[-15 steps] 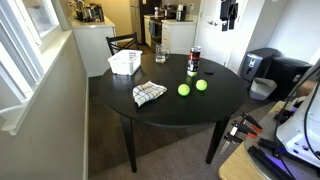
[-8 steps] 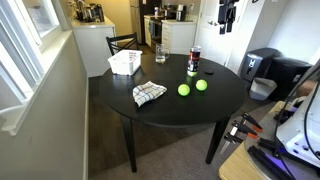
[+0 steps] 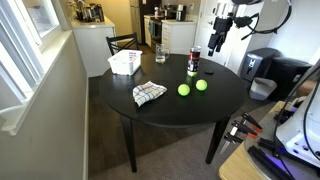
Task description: Put the tennis ball inside the container
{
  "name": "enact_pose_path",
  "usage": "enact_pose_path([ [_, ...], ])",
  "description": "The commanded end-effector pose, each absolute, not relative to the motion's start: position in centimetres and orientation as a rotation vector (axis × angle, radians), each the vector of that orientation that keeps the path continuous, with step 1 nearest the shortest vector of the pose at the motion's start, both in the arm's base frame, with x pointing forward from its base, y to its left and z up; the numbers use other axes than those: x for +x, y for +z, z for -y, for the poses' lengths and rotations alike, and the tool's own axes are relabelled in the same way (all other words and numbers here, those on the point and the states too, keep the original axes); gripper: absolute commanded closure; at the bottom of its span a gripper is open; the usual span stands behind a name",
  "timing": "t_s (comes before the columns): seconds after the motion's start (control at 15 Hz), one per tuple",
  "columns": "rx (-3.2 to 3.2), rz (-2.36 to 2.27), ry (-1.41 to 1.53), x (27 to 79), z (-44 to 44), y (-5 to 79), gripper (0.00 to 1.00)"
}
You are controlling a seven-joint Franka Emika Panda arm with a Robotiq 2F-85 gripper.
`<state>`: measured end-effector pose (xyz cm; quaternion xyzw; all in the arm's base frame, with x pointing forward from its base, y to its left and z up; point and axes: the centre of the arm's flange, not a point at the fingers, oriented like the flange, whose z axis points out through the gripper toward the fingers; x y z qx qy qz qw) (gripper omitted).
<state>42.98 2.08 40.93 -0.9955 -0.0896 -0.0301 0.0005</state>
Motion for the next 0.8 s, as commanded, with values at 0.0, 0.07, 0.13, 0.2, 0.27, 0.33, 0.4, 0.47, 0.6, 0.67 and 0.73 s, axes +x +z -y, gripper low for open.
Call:
enact_pose_path([
  [0.0, -3.130, 0.340, -0.312, 42.6, -0.3, 35.4, 0.00],
  [0.07, -3.133, 0.346, -0.358, 42.6, 0.1, 34.5, 0.00],
  [0.13, -3.130, 0.356, -0.399, 42.8, 0.5, 33.4, 0.00],
  [0.2, -3.124, 0.361, -0.437, 42.8, 0.8, 32.6, 0.00],
  [0.27, -3.121, 0.368, -0.466, 43.1, 1.1, 31.8, 0.00],
  [0.33, -3.118, 0.373, -0.486, 43.4, 1.4, 31.1, 0.00],
  [0.4, -3.115, 0.374, -0.496, 43.7, 1.6, 30.3, 0.00],
  [0.47, -3.117, 0.376, -0.502, 44.0, 1.8, 29.7, 0.00],
  [0.6, -3.116, 0.371, -0.490, 44.4, 2.0, 28.2, 0.00],
  [0.67, -3.102, 0.357, -0.471, 44.5, 2.0, 27.4, 0.00],
  [0.73, -3.090, 0.347, -0.455, 44.6, 1.9, 26.7, 0.00],
])
